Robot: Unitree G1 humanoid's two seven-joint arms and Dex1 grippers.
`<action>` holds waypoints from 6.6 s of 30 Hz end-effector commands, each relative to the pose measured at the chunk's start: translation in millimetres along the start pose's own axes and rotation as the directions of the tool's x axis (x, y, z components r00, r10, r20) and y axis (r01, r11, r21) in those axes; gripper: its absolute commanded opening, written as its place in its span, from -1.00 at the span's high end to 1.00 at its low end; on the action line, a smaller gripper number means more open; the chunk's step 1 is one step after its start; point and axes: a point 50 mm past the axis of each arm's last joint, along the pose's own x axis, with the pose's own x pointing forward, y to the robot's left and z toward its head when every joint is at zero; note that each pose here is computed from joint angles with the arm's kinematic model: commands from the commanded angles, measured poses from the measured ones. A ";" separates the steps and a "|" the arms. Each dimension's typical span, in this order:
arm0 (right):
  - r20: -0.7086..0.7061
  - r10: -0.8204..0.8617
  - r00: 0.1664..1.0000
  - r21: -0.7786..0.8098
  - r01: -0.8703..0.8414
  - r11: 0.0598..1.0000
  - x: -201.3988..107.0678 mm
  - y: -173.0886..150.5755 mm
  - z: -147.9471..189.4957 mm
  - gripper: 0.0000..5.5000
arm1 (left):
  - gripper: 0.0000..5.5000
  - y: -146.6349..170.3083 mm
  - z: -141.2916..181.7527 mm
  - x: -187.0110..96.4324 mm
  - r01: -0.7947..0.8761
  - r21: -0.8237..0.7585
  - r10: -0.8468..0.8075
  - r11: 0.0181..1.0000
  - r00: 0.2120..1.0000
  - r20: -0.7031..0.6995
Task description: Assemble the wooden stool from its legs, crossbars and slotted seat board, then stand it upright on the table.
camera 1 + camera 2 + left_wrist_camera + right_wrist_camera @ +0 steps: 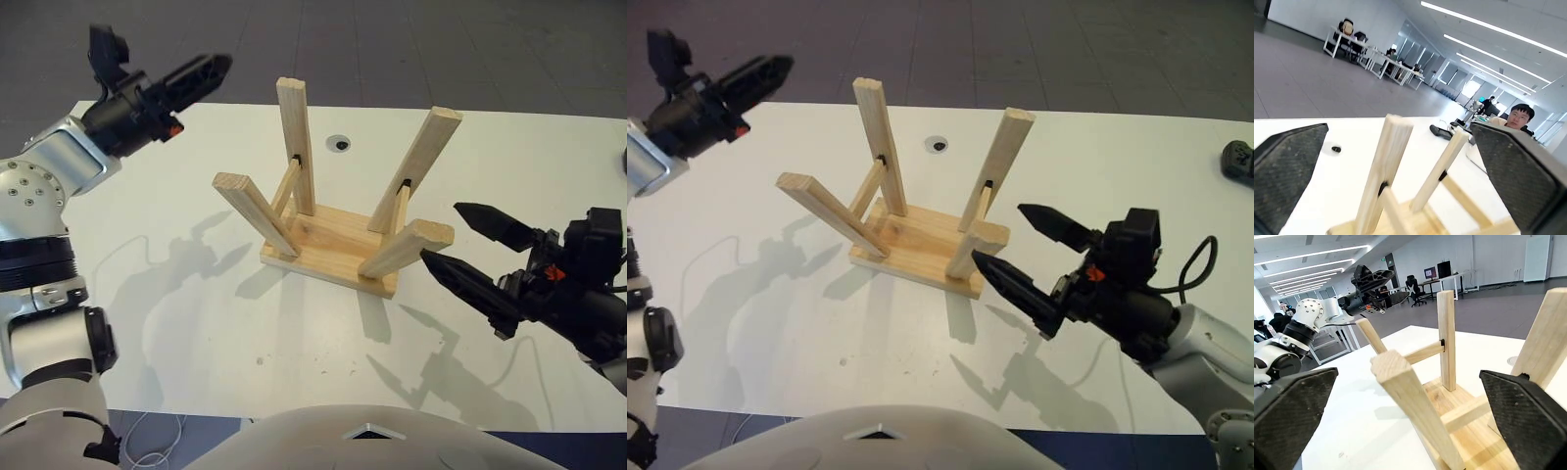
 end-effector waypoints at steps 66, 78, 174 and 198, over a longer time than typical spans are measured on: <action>-0.288 0.051 0.956 0.155 -0.006 0.988 18.5 -82.3 -73.4 -0.96 | 0.77 -12.0 -145.4 58.3 0.446 0.164 -0.269 0.880 0.751 -0.603; -0.297 0.050 0.954 0.164 -0.001 0.987 17.8 -83.1 -77.1 -0.96 | 0.84 -5.8 -136.6 57.0 0.443 0.176 -0.252 0.879 0.745 -0.617; -0.362 -0.108 0.926 -0.284 0.001 0.959 -27.0 -63.3 -82.2 -0.87 | -0.96 2.7 -120.1 46.6 0.686 0.206 -0.318 0.698 0.554 -0.769; -0.389 0.007 0.921 -0.261 -0.117 0.958 5.7 -67.2 -105.6 0.47 | 0.16 16.8 -133.5 65.1 0.628 0.262 -0.314 0.733 0.654 -0.688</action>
